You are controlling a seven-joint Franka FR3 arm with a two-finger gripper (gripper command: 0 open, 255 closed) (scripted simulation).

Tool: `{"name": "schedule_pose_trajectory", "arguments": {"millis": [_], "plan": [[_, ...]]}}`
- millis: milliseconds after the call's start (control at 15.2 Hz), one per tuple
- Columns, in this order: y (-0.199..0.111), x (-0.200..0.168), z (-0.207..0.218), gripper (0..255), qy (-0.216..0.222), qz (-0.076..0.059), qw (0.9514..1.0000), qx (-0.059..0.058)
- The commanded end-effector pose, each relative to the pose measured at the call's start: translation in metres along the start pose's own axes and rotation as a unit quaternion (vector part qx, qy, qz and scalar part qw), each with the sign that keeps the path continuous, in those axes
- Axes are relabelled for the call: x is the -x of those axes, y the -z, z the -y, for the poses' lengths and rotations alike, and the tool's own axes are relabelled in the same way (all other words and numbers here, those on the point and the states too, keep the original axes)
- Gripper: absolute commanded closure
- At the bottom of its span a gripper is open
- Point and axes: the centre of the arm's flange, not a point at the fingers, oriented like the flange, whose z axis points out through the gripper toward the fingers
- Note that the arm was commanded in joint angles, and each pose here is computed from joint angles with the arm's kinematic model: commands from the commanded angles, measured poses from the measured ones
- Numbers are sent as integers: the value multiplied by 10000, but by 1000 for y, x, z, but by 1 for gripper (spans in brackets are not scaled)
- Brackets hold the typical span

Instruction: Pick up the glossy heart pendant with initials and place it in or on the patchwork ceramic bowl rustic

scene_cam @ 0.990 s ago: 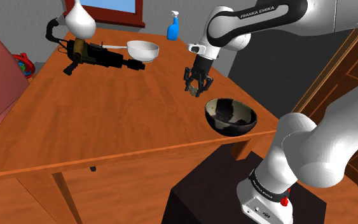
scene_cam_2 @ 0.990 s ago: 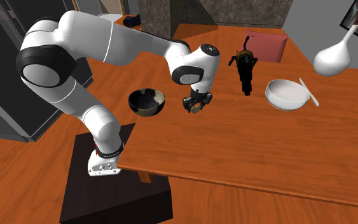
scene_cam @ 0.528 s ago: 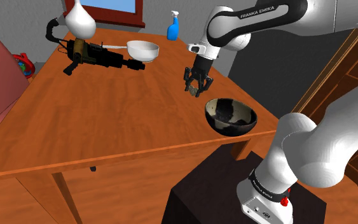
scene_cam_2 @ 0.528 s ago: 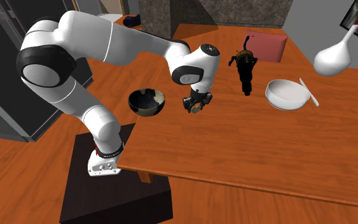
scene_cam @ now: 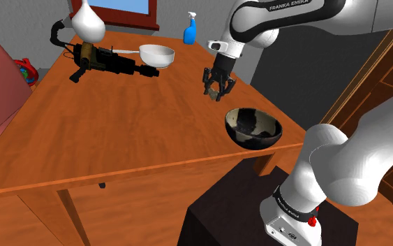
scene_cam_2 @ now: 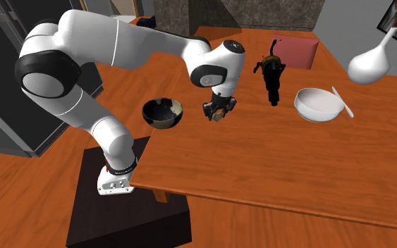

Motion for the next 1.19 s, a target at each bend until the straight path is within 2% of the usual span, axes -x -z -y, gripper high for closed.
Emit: {"name": "schedule_pose_trajectory", "arguments": {"millis": [0,1122], "plan": [[11,-1,1,255,0,0,10000,-1],[98,-20,1,255,0,0,10000,-1]]}}
